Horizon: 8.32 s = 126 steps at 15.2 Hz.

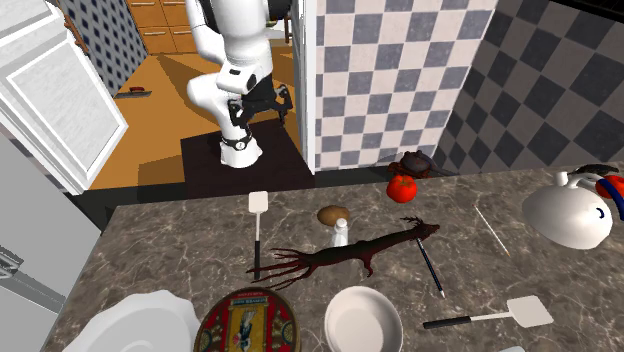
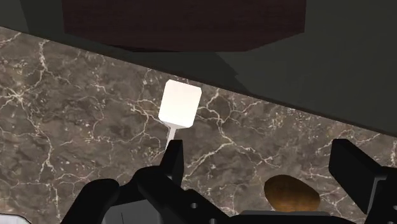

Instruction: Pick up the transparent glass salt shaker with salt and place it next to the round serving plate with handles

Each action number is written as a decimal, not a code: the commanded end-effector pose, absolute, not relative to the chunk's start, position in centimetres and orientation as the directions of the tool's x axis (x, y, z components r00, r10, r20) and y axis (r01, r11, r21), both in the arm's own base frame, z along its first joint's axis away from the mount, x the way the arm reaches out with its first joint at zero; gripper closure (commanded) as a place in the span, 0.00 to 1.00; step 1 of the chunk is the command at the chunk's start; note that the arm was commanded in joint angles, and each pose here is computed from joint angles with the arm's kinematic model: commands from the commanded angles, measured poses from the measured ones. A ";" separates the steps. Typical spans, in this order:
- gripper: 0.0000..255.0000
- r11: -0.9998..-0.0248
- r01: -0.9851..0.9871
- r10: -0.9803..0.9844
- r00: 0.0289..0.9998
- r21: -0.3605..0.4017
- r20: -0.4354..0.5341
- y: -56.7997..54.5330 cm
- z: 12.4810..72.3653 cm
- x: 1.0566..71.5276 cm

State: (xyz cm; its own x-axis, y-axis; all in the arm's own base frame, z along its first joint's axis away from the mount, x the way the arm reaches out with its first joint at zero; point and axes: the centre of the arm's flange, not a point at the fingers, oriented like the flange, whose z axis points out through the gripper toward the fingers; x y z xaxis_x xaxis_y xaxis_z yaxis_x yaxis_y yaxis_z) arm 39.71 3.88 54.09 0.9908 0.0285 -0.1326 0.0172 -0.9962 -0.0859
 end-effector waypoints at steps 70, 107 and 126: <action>1.00 -0.997 0.003 0.020 0.976 -0.078 -0.219 14.8 47.3 64.8; 1.00 -0.997 0.003 0.020 0.976 -0.078 -0.219 -15.6 53.8 56.1; 1.00 -0.997 0.003 0.020 0.976 -0.078 -0.219 -39.8 53.9 49.3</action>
